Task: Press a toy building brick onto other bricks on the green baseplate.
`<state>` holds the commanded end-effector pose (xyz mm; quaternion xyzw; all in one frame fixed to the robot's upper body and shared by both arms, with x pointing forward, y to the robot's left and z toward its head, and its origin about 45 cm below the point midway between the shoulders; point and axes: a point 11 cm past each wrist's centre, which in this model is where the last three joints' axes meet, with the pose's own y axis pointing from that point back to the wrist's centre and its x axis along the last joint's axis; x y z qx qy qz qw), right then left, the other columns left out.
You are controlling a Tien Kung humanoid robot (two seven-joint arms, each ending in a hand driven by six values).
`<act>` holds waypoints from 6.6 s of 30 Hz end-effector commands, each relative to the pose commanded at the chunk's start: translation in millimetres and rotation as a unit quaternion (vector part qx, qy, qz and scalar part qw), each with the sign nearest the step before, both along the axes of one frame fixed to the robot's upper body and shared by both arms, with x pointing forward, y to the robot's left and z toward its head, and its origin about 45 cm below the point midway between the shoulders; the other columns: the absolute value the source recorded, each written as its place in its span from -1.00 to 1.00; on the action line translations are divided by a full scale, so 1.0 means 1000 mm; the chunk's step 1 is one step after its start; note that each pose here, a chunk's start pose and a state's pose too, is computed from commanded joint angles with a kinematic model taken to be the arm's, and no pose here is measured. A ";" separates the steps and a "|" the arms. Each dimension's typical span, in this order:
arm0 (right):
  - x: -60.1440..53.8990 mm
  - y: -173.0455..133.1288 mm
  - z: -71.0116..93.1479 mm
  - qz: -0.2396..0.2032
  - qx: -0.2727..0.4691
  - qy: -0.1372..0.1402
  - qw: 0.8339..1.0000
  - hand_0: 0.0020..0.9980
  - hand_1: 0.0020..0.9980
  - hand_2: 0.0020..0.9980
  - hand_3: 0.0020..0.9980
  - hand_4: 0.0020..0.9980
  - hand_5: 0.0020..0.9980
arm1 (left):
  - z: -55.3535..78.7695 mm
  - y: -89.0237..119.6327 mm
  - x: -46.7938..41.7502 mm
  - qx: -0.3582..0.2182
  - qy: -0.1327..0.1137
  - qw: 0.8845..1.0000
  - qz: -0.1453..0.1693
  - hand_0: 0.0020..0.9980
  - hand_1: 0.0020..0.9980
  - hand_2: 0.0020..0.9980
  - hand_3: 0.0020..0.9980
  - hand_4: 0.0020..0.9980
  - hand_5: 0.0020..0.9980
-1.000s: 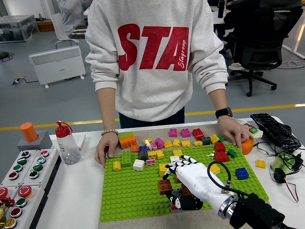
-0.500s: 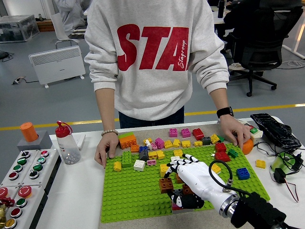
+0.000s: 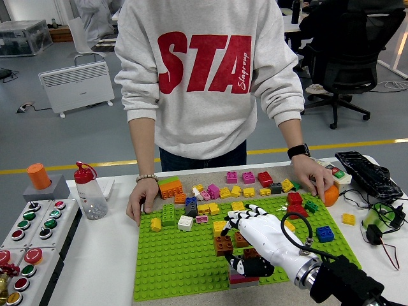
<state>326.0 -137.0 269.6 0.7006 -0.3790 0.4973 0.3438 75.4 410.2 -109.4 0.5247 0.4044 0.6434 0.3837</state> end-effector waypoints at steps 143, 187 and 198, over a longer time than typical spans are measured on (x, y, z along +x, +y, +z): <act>0.001 -0.022 -0.033 -0.026 -0.029 0.035 0.999 1.00 0.79 0.72 0.06 0.02 -0.50 | -0.001 -0.002 -0.0004 -0.001 0.001 1.000 -0.003 0.32 0.36 0.40 0.15 -0.41 1.00; 0.004 -0.025 -0.038 -0.032 -0.034 0.041 0.998 1.00 0.79 0.72 0.06 0.02 -0.50 | 0.000 -0.002 0.0055 -0.002 -0.004 1.000 -0.003 0.32 0.36 0.41 0.15 -0.41 1.00; 0.003 -0.024 -0.040 -0.029 -0.036 0.043 0.998 1.00 0.78 0.72 0.06 0.02 -0.50 | 0.000 -0.003 0.0047 -0.002 -0.003 1.000 -0.004 0.32 0.37 0.40 0.15 -0.41 1.00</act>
